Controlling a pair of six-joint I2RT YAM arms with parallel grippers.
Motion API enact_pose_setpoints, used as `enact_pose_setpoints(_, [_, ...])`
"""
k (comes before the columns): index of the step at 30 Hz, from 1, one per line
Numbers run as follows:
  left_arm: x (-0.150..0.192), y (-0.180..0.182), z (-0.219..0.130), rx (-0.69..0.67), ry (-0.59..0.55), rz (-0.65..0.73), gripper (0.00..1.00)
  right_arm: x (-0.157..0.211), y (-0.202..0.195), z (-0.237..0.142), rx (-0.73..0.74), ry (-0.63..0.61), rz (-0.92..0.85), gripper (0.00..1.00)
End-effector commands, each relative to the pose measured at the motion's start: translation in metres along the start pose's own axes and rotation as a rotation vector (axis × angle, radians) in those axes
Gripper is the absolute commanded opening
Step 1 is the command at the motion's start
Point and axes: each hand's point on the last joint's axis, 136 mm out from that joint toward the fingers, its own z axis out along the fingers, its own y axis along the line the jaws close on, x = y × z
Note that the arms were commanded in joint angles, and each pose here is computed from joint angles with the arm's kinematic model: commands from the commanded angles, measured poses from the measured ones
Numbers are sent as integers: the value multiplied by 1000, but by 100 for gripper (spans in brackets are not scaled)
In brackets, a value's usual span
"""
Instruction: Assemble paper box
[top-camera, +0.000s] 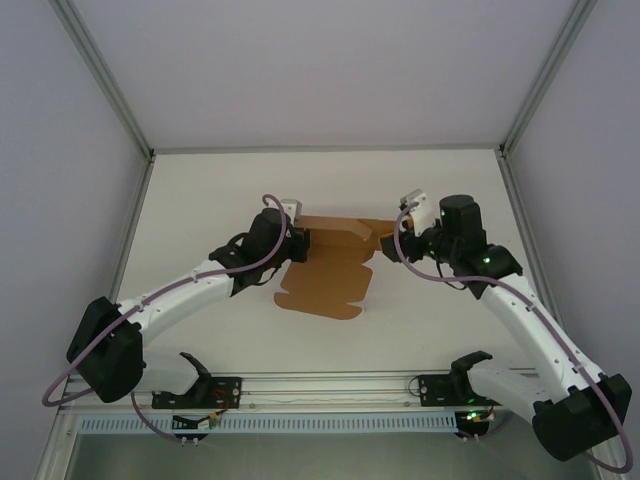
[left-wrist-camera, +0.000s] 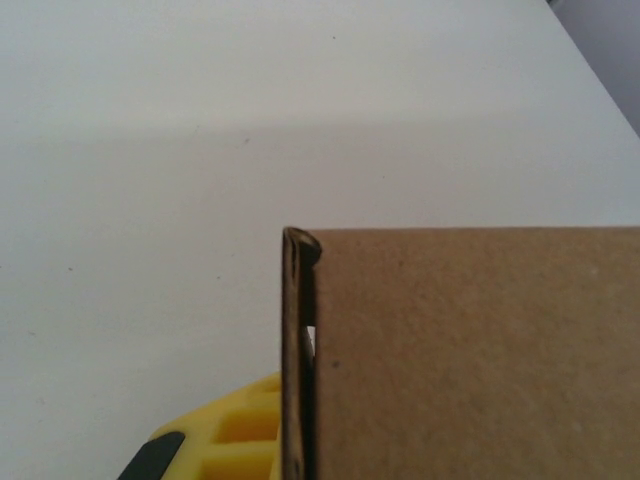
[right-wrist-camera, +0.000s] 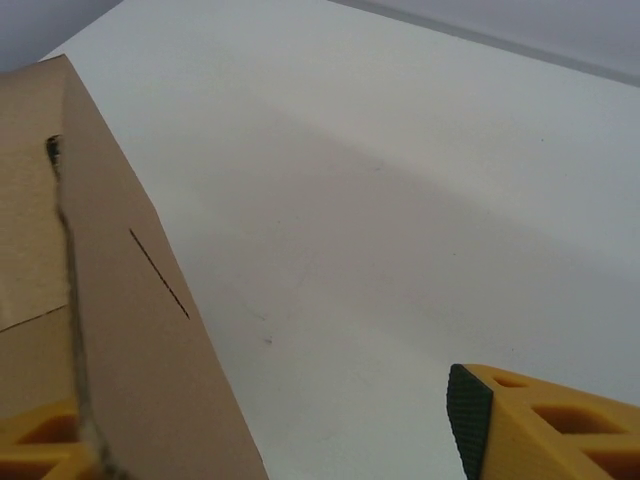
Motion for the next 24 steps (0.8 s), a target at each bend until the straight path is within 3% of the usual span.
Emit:
enact_pose_setpoints(1, [-5, -2, -8, 0, -8, 23, 0, -11, 4, -11, -14, -14, -16, 59])
enact_pose_setpoints(8, [-10, -6, -7, 10, -15, 20, 0, -2, 9, 1, -69, 47, -12, 48])
enact_pose_setpoints(12, [-11, -10, -5, 28, -11, 22, 0, -3, 9, 6, -79, 50, -12, 47])
enact_pose_setpoints(15, [-13, -10, -5, 25, -15, 20, 0, -5, 6, 7, -63, 47, -13, 35])
enact_pose_setpoints(24, [-13, -6, -4, -1, -18, 23, 0, 0, -13, 11, 43, 71, -8, 11])
